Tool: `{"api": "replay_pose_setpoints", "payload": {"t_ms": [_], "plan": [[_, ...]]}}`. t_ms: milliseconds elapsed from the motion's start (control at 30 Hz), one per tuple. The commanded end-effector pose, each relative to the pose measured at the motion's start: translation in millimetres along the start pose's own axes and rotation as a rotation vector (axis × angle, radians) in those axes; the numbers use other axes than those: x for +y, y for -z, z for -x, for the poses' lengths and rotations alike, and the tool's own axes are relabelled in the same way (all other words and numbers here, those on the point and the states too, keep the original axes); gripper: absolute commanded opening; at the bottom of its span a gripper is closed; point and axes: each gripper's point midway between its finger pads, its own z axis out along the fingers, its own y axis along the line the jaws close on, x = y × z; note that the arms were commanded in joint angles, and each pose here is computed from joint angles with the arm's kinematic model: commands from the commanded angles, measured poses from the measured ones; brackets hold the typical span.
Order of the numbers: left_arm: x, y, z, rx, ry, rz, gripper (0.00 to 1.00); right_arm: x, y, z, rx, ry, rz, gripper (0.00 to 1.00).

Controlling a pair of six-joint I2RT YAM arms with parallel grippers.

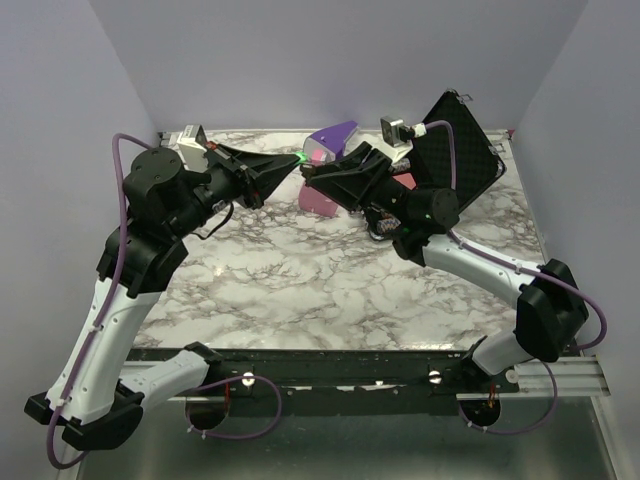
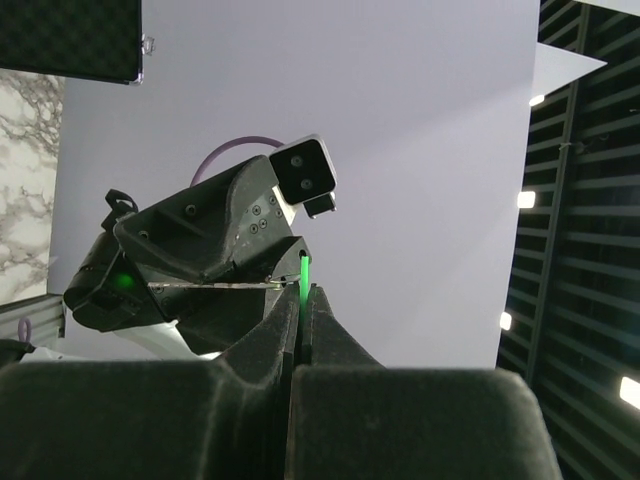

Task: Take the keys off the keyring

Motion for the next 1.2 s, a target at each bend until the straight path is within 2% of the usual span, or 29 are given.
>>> {"api": "replay_pose_setpoints", "payload": {"t_ms": [0,400,800,1033,1100,1167], "plan": [[-13.2,5.9,2.9,-0.028,0.000,-0.054,0.00,10.9,-8.1,10.3,-0.043,0.031,0.045,0.46],[-5.2,7.2,6.7,-0.049,0.009,-0.037,0.00,9.7,-11.5,11.0,-0.036,0.029,0.050,0.39],[-3.2,8.9,8.3,-0.059,0.005,-0.040,0.00,7.8,-12.6,5.4,-0.012,0.012,0.055,0.20],[5.0,11.7,9.2,-0.065,-0.004,-0.030,0.00,-4.5,-10.9,0.5,0.006,-0.011,-0.008,0.10],[8.8,14.6,10.6,-0.075,-0.008,-0.028,0.08,-8.3,-8.4,-2.1,0.017,-0.021,-0.033,0.06],[13.7,17.6,12.5,-0.088,-0.013,-0.024,0.21,-12.5,-6.8,-6.4,0.036,-0.038,-0.063,0.02]]}}
